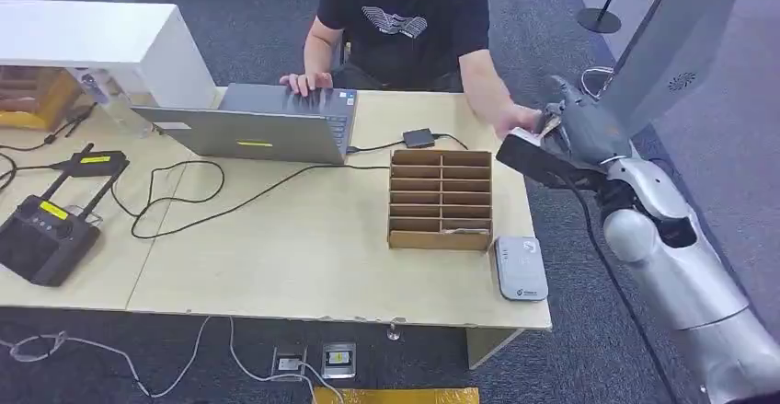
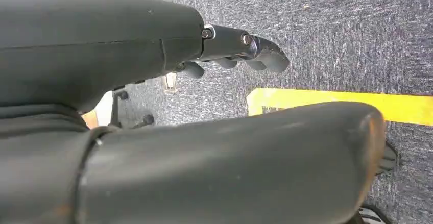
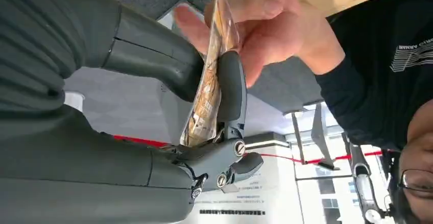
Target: Pass the card to the sensor for recognition and then transmit it.
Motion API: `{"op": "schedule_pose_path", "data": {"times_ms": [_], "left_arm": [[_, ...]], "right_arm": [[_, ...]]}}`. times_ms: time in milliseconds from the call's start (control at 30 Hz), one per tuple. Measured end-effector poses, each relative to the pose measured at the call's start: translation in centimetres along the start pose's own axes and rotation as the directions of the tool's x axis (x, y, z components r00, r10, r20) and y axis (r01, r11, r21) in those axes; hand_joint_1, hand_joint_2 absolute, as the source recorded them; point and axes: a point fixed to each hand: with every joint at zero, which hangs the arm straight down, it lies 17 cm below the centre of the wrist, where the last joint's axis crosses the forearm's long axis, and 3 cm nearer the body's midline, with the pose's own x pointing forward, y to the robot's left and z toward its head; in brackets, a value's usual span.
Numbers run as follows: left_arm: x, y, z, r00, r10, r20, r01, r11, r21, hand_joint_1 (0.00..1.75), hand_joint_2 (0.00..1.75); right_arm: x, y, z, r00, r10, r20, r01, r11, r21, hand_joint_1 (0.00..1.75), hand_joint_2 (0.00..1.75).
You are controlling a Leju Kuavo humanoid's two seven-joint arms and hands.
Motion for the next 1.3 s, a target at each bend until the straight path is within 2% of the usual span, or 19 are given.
{"op": "schedule_pose_path", "data": {"times_ms": [333, 733, 967, 1300], "left_arm": [[-0.1, -0.3, 0.0, 1.000, 0.001, -0.003, -0.001, 1.000, -0.004, 0.00, 0.00], [-0.3, -0.4, 0.0, 1.000, 0.003, -0.011, -0.004, 1.000, -0.007, 0.00, 0.00], [-0.2, 0.1, -0.1, 1.000, 0.010, -0.010, -0.010, 1.000, 0.019, 0.00, 0.00], [-0.1, -0.2, -0.1, 1.000, 0.017, -0.008, -0.017, 1.000, 0.019, 0.00, 0.00]], "right_arm": [[-1.1, -0.1, 1.8, 0.999, -0.011, -0.035, 0.012, 1.000, 0.008, 1.75, 1.75], [-3.0, 7.0, 6.5, 0.986, -0.126, -0.105, 0.135, 0.987, 0.084, 1.75, 1.75], [-4.7, 9.5, 8.9, 0.966, -0.213, -0.149, 0.228, 0.970, 0.090, 1.75, 1.75], [-3.3, 12.2, 10.1, 0.958, -0.248, -0.143, 0.265, 0.958, 0.110, 1.75, 1.75]]}}
